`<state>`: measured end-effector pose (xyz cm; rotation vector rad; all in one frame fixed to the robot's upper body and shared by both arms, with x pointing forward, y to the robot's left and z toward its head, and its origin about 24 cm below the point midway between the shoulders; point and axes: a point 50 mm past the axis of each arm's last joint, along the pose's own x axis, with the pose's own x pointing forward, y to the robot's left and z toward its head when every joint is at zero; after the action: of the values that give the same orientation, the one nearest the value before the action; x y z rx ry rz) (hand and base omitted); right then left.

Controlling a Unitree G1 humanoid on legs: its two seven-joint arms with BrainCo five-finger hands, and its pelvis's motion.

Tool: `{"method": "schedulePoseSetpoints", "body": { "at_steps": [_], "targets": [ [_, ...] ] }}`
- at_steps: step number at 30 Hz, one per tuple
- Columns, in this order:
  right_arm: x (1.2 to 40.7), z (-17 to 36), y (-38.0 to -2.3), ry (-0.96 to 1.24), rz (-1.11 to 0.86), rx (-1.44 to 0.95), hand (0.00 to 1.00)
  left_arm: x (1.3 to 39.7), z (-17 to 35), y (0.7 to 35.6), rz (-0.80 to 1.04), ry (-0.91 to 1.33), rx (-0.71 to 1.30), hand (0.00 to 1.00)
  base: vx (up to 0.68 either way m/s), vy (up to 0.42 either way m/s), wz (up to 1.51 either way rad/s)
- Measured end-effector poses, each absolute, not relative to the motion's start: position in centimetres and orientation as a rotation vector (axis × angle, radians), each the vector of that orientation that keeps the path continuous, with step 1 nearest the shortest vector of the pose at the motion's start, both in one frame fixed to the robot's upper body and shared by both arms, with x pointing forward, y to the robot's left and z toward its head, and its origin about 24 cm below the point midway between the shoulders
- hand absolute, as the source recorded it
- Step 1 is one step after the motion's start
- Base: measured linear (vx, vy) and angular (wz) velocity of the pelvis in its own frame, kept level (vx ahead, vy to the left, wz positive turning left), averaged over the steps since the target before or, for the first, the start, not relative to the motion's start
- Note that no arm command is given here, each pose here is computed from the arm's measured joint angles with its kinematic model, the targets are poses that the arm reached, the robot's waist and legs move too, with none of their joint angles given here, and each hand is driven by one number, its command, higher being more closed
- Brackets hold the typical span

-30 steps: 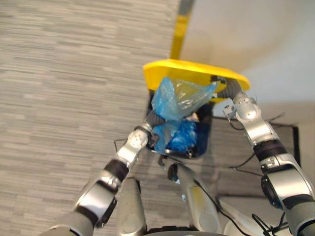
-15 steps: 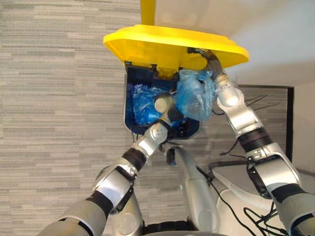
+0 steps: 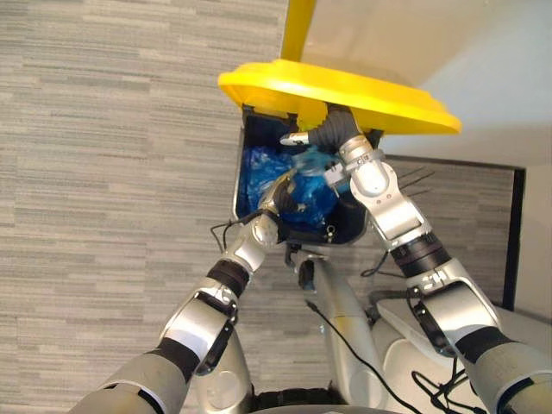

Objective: Gather rubbish on tea table into small bin, then transfer packed bag to large trash can.

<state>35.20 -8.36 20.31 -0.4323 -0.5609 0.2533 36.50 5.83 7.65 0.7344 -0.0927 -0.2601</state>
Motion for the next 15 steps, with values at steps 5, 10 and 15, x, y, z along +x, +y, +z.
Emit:
{"method": "schedulePoseSetpoints", "body": {
  "at_steps": [5,10,15],
  "targets": [
    [33.2,14.5,-10.3,-0.403,0.227,-0.373,0.00,34.8,4.9,7.6,-0.269,-0.044,0.747,0.00,-0.01,-0.012,0.33],
    [30.1,7.2,-14.1,-0.161,0.149,-0.358,0.00,32.4,1.8,13.1,-0.244,0.054,0.739,0.00,0.02,0.021,0.26],
    [25.8,0.0,-16.5,0.131,0.151,-0.344,0.00,25.9,-3.3,23.8,0.014,0.357,0.573,0.00,-0.10,0.117,-0.33]
  ]
}}
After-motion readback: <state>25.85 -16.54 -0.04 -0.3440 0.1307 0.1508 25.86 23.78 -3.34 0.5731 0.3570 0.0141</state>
